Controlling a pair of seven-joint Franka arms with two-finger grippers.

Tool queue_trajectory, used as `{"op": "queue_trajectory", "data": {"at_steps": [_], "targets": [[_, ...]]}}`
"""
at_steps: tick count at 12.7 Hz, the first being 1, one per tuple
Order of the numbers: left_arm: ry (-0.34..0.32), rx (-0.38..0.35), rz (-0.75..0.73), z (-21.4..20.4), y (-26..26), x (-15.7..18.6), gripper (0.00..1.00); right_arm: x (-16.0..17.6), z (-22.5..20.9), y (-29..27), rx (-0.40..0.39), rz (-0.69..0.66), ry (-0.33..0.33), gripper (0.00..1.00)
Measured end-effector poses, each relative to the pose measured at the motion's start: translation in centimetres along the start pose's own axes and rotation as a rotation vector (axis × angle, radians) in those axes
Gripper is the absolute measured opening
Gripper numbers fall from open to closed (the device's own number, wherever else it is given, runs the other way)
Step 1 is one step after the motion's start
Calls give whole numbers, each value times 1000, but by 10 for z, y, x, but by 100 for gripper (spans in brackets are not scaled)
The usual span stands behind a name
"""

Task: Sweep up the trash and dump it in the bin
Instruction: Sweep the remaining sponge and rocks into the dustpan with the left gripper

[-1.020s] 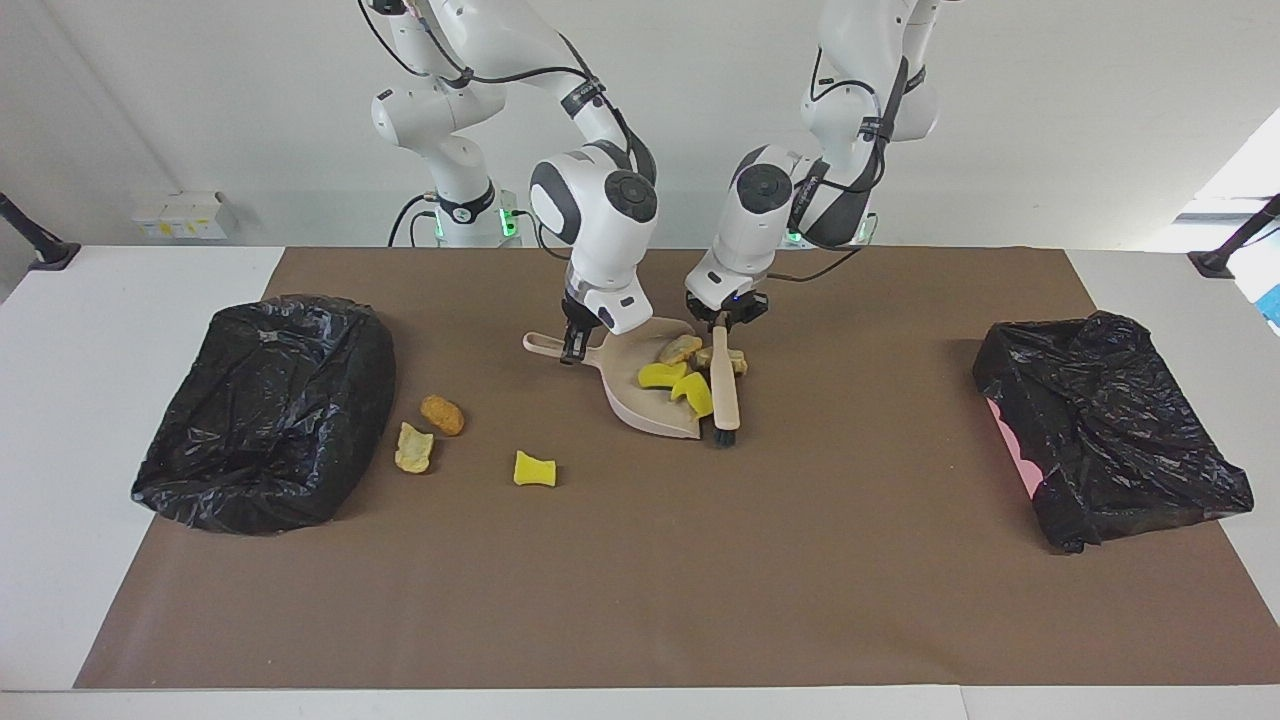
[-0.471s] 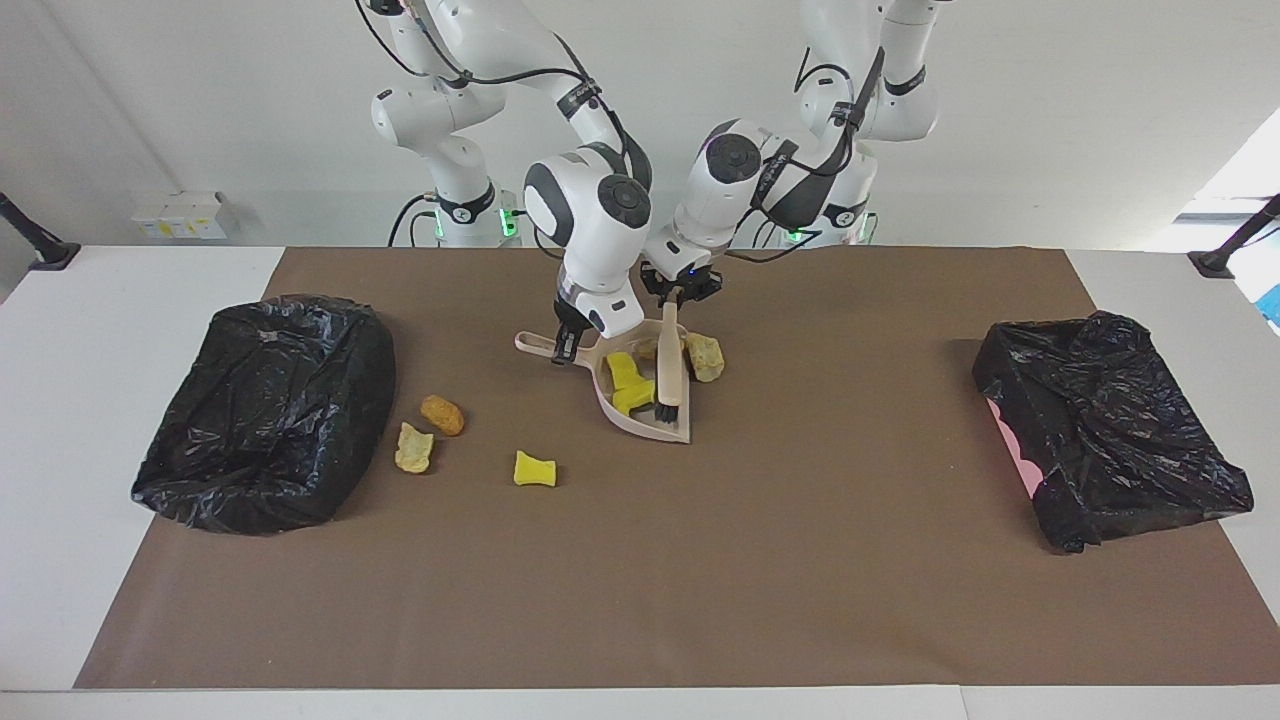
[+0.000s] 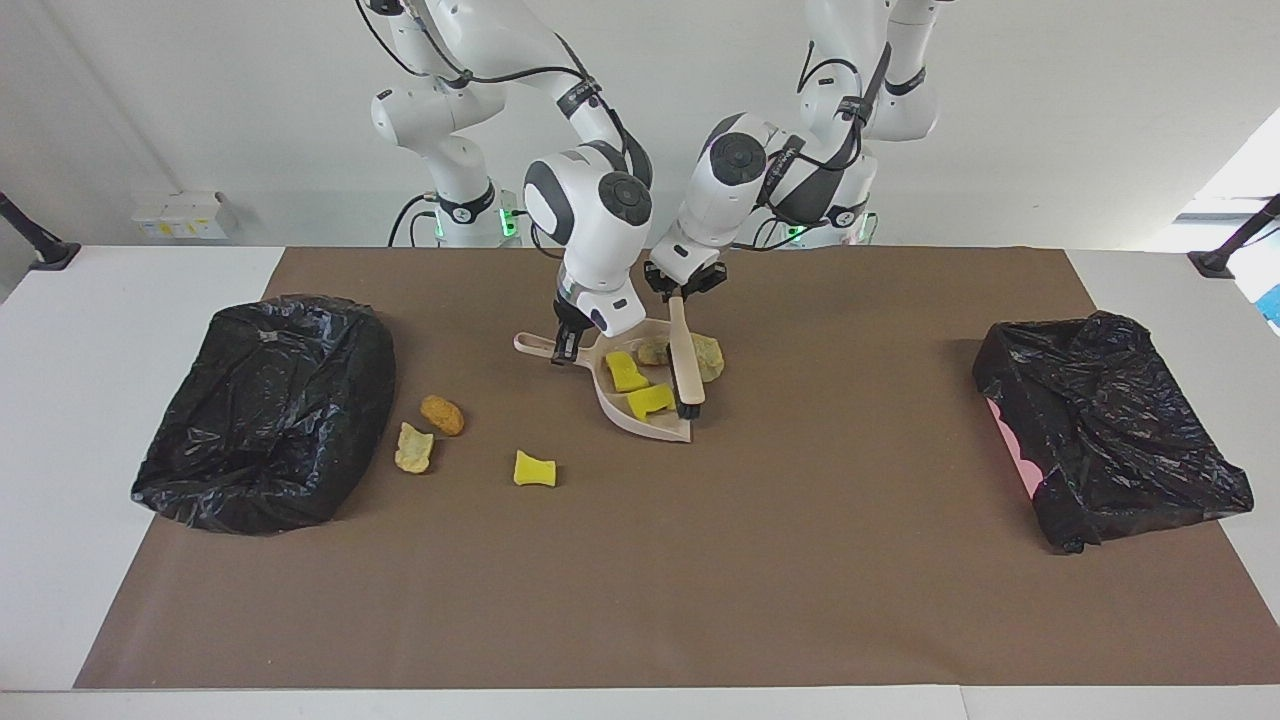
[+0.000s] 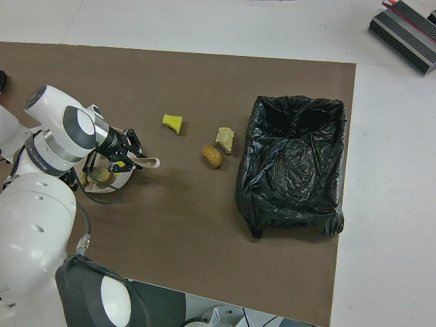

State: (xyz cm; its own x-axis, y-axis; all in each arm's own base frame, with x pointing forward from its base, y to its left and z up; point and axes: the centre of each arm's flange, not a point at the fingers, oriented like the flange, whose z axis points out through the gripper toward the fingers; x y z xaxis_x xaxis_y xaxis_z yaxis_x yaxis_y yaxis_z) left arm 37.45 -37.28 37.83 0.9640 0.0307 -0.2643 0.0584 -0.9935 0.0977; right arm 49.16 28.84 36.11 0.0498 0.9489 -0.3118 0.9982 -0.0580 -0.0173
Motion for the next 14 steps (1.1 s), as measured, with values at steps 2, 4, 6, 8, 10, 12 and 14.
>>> {"op": "queue_trajectory", "data": {"at_steps": [2,4,6,8,10,12,14], "targets": [[-13,59,-29,4,-15,-3,27,3,-2,-1,-7,-27,5,31],[11,103,-94,8,-27,-7,27,7,-4,-2,-21,-65,15,31],[35,137,-147,10,-34,-11,27,11,-6,-3,-30,-81,21,31],[40,153,-181,14,-44,-11,27,19,-9,-9,-40,-99,28,31],[43,187,-200,22,-62,-10,27,30,-11,-16,-48,-121,31,31],[56,191,-204,25,-68,-12,27,34,-11,-18,-53,-126,34,31],[74,180,-194,28,-66,-14,27,34,-10,-18,-51,-122,33,31]]}}
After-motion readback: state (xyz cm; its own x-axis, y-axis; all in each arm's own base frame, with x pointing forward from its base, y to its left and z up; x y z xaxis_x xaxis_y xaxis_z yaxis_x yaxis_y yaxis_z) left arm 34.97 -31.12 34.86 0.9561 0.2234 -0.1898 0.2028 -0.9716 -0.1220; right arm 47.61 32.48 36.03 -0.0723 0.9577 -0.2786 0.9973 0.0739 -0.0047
